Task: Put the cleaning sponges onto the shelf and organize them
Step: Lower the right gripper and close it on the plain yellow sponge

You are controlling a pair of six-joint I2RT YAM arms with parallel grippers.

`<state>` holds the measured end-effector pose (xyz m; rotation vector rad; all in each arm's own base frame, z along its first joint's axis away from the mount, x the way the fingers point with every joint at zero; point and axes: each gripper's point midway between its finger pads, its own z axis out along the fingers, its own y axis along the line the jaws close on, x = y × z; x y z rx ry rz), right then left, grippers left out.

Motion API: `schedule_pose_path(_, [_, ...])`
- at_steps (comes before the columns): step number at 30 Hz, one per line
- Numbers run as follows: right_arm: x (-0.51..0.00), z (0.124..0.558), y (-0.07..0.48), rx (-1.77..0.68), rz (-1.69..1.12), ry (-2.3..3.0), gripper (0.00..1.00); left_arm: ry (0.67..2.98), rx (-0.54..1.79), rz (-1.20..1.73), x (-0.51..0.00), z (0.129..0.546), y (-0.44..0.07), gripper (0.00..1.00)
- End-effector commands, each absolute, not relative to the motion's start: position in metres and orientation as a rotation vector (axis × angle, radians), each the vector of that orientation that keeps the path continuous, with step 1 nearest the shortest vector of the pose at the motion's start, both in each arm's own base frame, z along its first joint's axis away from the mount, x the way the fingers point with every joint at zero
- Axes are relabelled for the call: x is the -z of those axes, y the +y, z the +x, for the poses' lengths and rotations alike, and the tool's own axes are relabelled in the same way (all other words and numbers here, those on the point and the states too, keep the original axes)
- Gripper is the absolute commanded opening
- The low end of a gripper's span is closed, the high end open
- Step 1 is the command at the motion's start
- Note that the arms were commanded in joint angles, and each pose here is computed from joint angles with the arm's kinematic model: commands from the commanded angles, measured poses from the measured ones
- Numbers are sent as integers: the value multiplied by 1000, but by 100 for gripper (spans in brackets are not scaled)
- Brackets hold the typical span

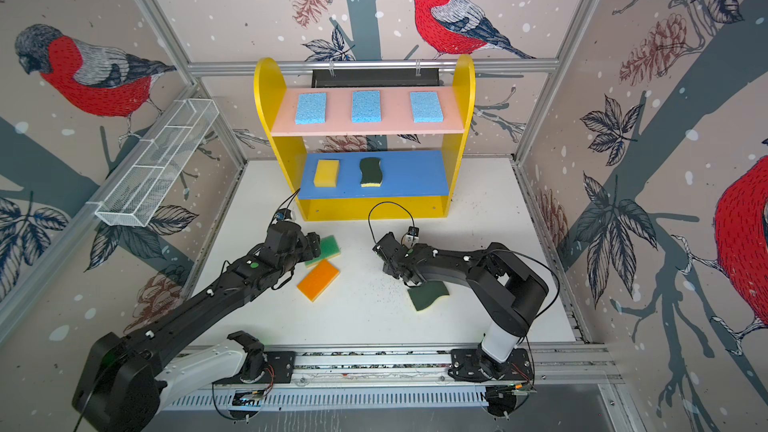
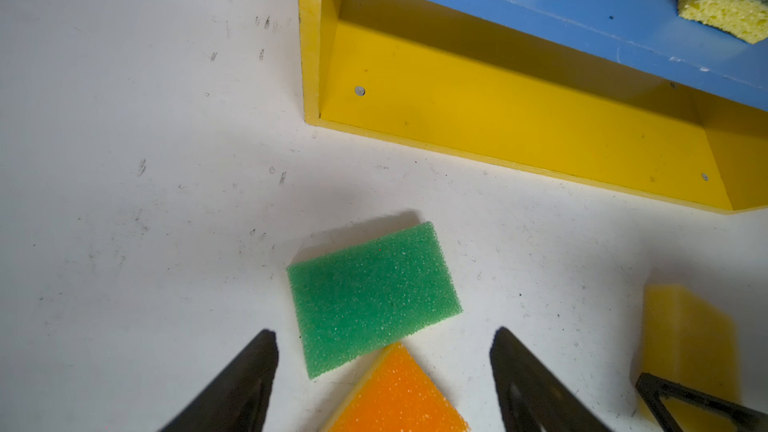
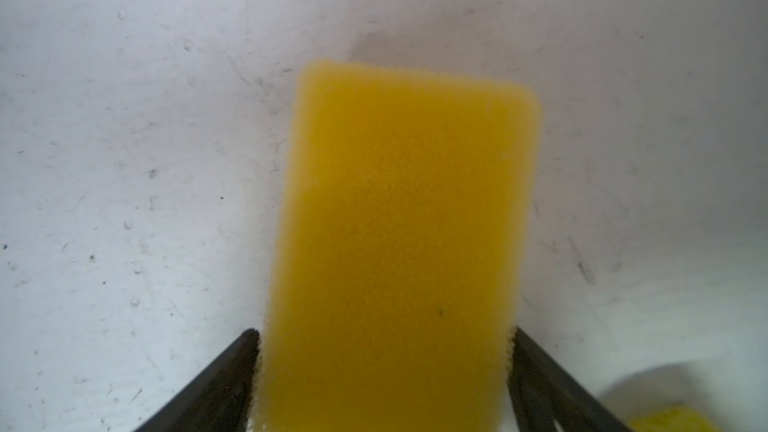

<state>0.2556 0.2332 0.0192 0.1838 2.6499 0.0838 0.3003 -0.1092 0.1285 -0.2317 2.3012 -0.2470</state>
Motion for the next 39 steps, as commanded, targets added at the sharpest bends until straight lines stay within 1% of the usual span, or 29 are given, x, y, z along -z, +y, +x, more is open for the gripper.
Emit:
schedule_pose_path(1, [-17, 254, 229, -57, 158, 2672, 93, 2286, 262, -228, -132, 305, -112, 81])
schedule_pose_path(12, [-7, 247, 222, -35, 168, 2703, 88, 2296, 234, -228, -129, 309, -110, 81])
schedule_pose_path(19, [-2, 242, 220, -55, 166, 2720, 84, 2303, 223, -235, -126, 309, -108, 81])
schedule_pose_path(25, [0, 243, 219, -62, 151, 2727, 79, 2304, 221, -240, -126, 310, -108, 81])
schedule_pose_path(30, [4, 240, 215, -51, 138, 2741, 77, 2298, 224, -245, -128, 311, -109, 81])
schedule_pose_path(36, [-1, 243, 209, -44, 107, 2735, 65, 2295, 231, -249, -130, 315, -111, 81])
schedule_pose_path(39, [-8, 247, 208, -49, 59, 2716, 63, 2287, 228, -250, -134, 318, -111, 81])
